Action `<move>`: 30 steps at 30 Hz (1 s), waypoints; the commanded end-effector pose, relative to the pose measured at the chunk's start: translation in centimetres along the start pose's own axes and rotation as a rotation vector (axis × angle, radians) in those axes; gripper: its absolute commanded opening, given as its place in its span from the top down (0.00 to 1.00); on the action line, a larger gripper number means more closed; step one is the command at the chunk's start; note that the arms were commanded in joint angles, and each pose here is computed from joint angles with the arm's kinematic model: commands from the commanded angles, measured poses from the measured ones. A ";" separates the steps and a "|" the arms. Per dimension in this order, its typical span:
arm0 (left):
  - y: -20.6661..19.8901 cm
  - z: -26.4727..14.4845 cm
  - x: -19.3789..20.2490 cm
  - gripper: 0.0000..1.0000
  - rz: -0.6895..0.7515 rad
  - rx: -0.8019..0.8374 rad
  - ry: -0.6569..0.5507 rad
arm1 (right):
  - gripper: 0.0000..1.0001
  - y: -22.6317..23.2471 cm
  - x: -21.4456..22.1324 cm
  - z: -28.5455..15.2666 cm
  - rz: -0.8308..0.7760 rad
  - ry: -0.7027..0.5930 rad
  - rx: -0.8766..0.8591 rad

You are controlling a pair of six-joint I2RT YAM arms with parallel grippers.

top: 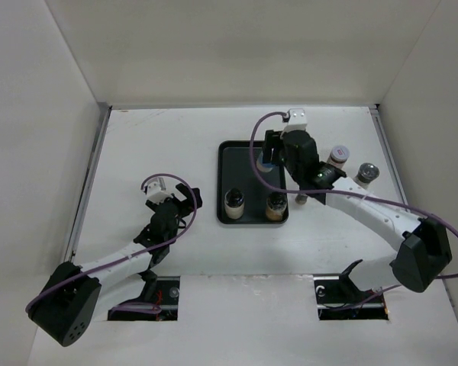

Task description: Organize the condiment bottles

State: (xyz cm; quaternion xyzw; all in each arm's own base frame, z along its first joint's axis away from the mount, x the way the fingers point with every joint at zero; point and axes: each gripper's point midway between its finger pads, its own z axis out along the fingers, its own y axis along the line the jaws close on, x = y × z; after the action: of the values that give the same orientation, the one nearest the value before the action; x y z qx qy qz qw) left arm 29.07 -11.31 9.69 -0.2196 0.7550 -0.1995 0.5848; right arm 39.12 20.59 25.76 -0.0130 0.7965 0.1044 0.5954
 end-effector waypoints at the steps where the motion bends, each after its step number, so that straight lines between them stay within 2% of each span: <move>1: -0.6 0.1 -0.8 0.05 -0.035 0.024 -0.034 | 0.45 2.1 -2.7 -2.0 0.029 -0.082 -0.055; 5: -0.4 0.1 -0.9 0.05 -0.038 0.019 -0.040 | 0.45 4.4 -0.3 -3.4 -0.010 -0.019 -0.108; 12: -0.4 0.0 -1.0 0.05 -0.040 0.023 -0.042 | 0.44 6.0 3.9 -4.6 -0.097 0.095 -0.141; 23: -0.8 0.1 -0.8 0.05 -0.040 0.031 -0.033 | 0.44 7.1 8.8 -5.3 -0.169 0.201 -0.169; 30: -0.8 0.0 -0.9 0.05 -0.040 0.033 -0.033 | 0.43 7.9 10.2 -5.5 -0.158 0.216 -0.187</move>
State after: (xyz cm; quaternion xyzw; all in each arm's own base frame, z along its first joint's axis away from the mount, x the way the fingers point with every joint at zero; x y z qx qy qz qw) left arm 29.07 -11.35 9.77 -0.2208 0.7534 -0.2024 0.5854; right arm 29.09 27.31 16.75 -0.1675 0.8570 0.1023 0.4765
